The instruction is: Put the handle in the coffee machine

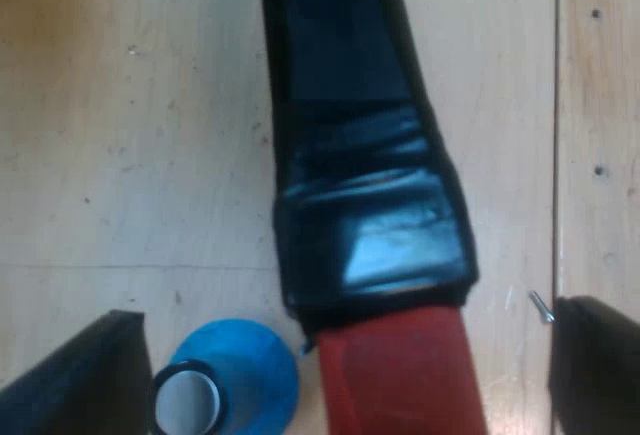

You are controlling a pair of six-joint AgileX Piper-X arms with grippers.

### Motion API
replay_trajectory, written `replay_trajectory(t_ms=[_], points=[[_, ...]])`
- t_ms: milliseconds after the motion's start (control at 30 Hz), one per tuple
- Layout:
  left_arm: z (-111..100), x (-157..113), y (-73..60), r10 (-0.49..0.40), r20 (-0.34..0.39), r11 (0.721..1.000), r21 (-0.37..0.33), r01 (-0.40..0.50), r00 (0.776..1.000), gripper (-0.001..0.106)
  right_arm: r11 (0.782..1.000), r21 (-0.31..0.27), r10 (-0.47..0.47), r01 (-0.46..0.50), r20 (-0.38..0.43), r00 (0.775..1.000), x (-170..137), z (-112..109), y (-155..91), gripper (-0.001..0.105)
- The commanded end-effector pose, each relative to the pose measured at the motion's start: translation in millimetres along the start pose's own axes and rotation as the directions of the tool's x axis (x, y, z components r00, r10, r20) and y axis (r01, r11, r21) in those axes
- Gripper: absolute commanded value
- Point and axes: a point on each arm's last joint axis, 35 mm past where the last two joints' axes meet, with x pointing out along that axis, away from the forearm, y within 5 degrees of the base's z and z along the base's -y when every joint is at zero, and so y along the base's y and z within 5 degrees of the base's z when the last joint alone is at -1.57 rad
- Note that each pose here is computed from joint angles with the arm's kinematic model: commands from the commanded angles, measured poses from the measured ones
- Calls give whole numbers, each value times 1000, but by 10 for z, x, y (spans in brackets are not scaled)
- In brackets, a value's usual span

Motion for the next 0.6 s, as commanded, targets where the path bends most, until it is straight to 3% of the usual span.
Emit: replay_trajectory(t_ms=[33,600], points=[[8,0,1,-11,18,1000,6,11,1000,66,1000,-15,21,-21,32,999,-117,4,16,0],[47,-2,22,-12,67,1000,28,10,998,66,1000,-8,21,-21,32,999,-117,4,16,0]])
